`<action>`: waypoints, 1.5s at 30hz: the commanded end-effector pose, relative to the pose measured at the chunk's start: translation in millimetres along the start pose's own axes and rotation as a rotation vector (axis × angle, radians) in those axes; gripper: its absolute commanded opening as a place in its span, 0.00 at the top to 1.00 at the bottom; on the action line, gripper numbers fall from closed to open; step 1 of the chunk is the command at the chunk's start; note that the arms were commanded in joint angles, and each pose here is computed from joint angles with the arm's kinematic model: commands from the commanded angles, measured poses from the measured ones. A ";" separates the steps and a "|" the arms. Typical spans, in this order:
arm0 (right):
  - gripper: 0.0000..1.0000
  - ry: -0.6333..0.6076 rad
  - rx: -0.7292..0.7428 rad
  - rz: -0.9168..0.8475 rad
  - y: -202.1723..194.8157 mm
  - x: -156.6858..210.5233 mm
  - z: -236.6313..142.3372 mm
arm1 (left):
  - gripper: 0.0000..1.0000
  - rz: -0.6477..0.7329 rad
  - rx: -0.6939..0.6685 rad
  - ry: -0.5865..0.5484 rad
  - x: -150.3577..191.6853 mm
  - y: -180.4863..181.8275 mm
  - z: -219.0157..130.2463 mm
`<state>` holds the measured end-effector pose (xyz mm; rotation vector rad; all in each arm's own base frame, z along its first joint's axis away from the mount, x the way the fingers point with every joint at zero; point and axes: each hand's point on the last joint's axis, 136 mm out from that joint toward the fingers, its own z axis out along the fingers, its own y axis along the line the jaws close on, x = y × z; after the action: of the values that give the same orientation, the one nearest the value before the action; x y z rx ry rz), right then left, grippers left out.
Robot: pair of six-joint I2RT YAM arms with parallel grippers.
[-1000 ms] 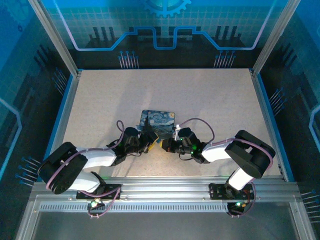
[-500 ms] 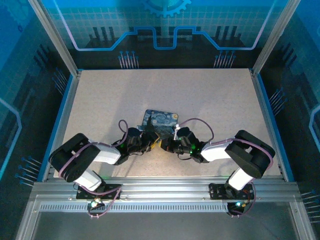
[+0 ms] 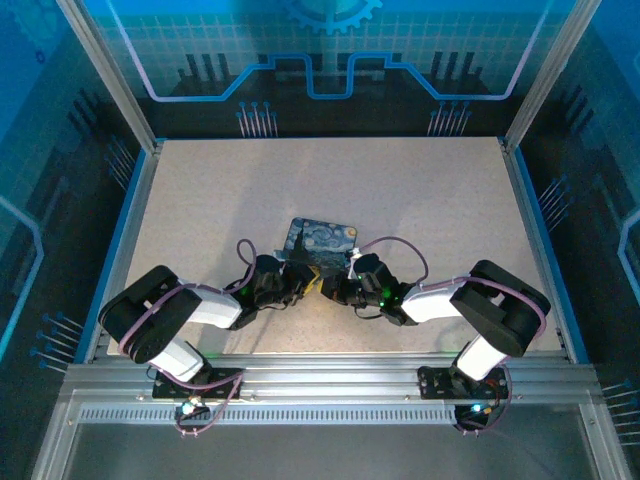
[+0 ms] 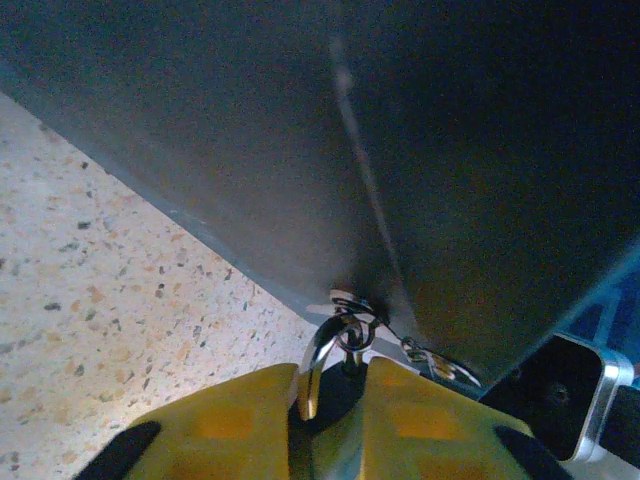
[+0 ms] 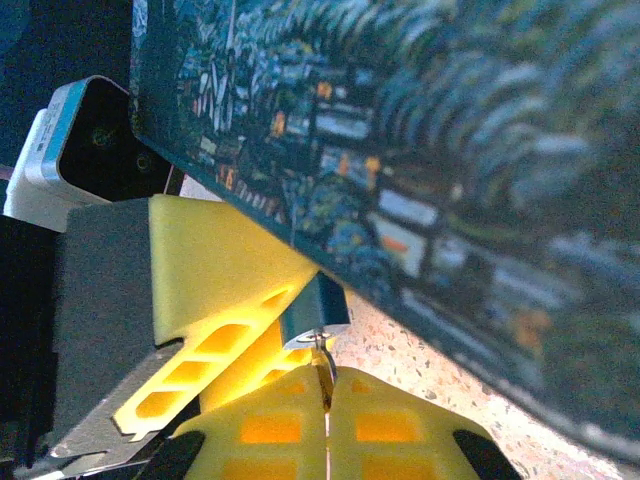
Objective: Unlock the padlock with the key
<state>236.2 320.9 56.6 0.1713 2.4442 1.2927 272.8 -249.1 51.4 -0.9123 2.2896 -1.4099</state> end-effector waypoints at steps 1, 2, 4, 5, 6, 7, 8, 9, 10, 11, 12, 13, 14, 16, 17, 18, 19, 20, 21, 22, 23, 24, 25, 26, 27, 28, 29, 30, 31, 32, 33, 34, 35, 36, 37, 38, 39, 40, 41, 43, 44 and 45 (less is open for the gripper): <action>0.90 -0.009 -0.054 -0.019 22.2 -2.5 -1.8 | 0.88 0.009 0.026 0.008 0.8 -6.3 0.9; 0.89 -0.007 -0.054 -0.018 22.1 -1.8 -2.2 | 0.90 0.009 0.025 0.009 1.0 -6.0 1.1; 0.87 -0.004 -0.055 -0.015 22.1 -2.1 -2.8 | 0.94 0.010 0.024 0.009 1.0 -6.0 1.2; 0.87 -0.003 -0.056 -0.013 22.6 -2.0 -2.8 | 0.95 0.011 0.023 0.009 1.1 -5.5 1.0; 0.86 -0.003 -0.057 -0.011 22.5 -2.1 -3.2 | 0.96 0.011 0.024 0.010 1.3 -6.0 1.1; 0.84 -0.003 -0.059 -0.009 22.8 -2.3 -3.7 | 0.97 0.010 0.022 0.009 1.1 -5.3 1.1; 0.82 -0.003 -0.059 -0.007 22.8 -2.5 -4.1 | 0.98 0.010 0.026 0.009 0.9 -6.6 1.1; 0.80 -0.005 -0.058 -0.007 22.6 -3.2 -5.0 | 0.99 0.011 0.027 0.010 1.6 -7.1 1.0; 0.79 -0.006 -0.060 -0.009 23.6 -3.5 -5.9 | 0.99 0.012 0.024 0.011 1.6 -6.2 1.1; 0.76 -0.004 -0.055 -0.010 22.4 -3.1 -6.8 | 1.00 0.012 0.027 0.010 1.3 -7.2 0.7; 0.74 -0.005 -0.048 -0.012 21.1 -3.5 -8.0 | 1.00 0.013 0.028 0.010 1.5 -8.0 0.9; 0.73 -0.004 -0.042 -0.015 20.6 -3.0 -9.3 | 1.00 0.012 0.028 0.010 1.5 -8.0 0.6; 0.71 -0.004 -0.034 -0.018 19.0 -2.7 -10.8 | 1.00 0.012 0.029 0.010 1.6 -8.4 0.4; 0.69 -0.009 -0.024 -0.017 16.3 -3.3 -14.2 | 1.00 0.012 0.027 0.011 1.7 -8.9 0.4; 0.67 -0.011 -0.021 -0.018 15.0 -3.2 -16.0 | 1.00 0.011 0.020 0.012 1.8 -7.7 0.2; 0.66 -0.010 -0.017 -0.020 13.8 -2.6 -17.5 | 1.00 0.010 0.019 0.012 2.0 -8.7 0.3; 0.64 -0.010 -0.011 -0.025 12.0 -2.8 -19.2 | 1.00 0.011 0.017 0.013 2.0 -8.6 0.0; 0.63 -0.007 -0.004 -0.037 11.5 -2.3 -21.0 | 1.00 0.011 0.017 0.012 1.9 -9.6 -0.2; 0.62 -0.004 0.007 -0.049 10.5 -2.5 -22.6 | 1.00 0.011 0.015 0.013 2.1 -9.7 -0.5; 0.61 -0.001 0.020 -0.070 9.9 -3.0 -24.5 | 1.00 0.010 0.013 0.013 2.0 -10.3 -1.0; 0.59 -0.001 0.029 -0.096 11.7 -4.1 -27.0 | 1.00 0.010 0.011 0.016 2.7 -11.3 -1.3; 0.57 0.000 0.039 -0.121 11.9 -4.6 -29.3 | 1.00 0.012 0.011 0.017 2.9 -12.6 -1.6; 0.55 0.000 0.051 -0.148 13.9 -6.1 -31.6 | 1.00 0.011 0.010 0.018 2.9 -14.1 -2.0; 0.53 -0.002 0.061 -0.182 16.1 -8.1 -34.5 | 1.00 0.010 0.010 0.020 3.5 -15.9 -2.5; 0.51 -0.005 0.065 -0.214 19.2 -9.9 -37.2 | 1.00 0.011 0.009 0.021 3.7 -17.0 -2.9; 0.49 -0.010 0.066 -0.251 23.7 -12.3 -40.3 | 1.00 0.012 0.008 0.021 3.6 -18.1 -3.6; 0.47 -0.008 0.080 -0.284 24.2 -13.0 -43.8 | 1.00 0.011 0.005 0.022 3.8 -18.6 -4.1; 0.46 -0.011 0.085 -0.315 26.3 -14.1 -46.4 | 1.00 0.009 0.001 0.024 4.4 -18.8 -4.6; 0.44 -0.013 0.088 -0.353 29.0 -15.5 -49.2 | 1.00 0.008 -0.005 0.025 4.7 -18.7 -4.9; 0.43 -0.015 0.091 -0.390 31.4 -16.9 -51.9 | 1.00 0.005 -0.008 0.026 4.7 -19.8 -5.4; 0.41 -0.017 0.094 -0.424 33.4 -17.8 -54.2 | 1.00 0.005 -0.012 0.031 5.4 -20.3 -5.7; 0.40 -0.018 0.097 -0.464 35.9 -18.9 -56.8 | 1.00 0.004 -0.019 0.035 6.1 -20.8 -5.8; 0.39 -0.015 0.102 -0.507 37.8 -19.3 -59.3 | 1.00 0.003 -0.024 0.040 6.9 -21.4 -6.1; 0.38 -0.014 0.105 -0.545 40.0 -20.1 -61.5 | 1.00 0.003 -0.026 0.041 6.9 -22.3 -6.4; 0.37 -0.013 0.109 -0.589 42.3 -20.6 -64.4 | 1.00 0.001 -0.030 0.044 7.6 -22.5 -6.7; 0.34 -0.011 0.114 -0.638 44.3 -21.4 -66.9 | 1.00 -0.002 -0.035 0.044 7.8 -22.6 -7.4; 0.33 -0.011 0.119 -0.686 46.1 -22.2 -69.2 | 1.00 -0.002 -0.038 0.044 7.7 -22.9 -7.9; 0.33 -0.009 0.126 -0.740 48.8 -23.5 -72.1 | 1.00 -0.006 -0.045 0.044 7.6 -22.4 -8.5; 0.33 -0.006 0.136 -0.800 50.3 -24.5 -74.9 | 1.00 -0.011 -0.053 0.044 7.7 -22.1 -9.1; 0.32 -0.015 0.160 -0.908 53.2 -27.6 -80.5 | 1.00 -0.019 -0.071 0.046 8.2 -21.0 -10.1; 0.32 -0.025 0.169 -0.967 54.8 -29.4 -83.4 | 1.00 -0.024 -0.085 0.046 8.1 -19.7 -10.8; 0.32 -0.038 0.175 -1.018 56.3 -30.7 -85.6 | 1.00 -0.027 -0.093 0.046 7.9 -20.2 -11.3</action>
<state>229.6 285.8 144.9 -0.6569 2.1918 0.7801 265.9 -247.8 59.2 -0.9653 2.3937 -1.3306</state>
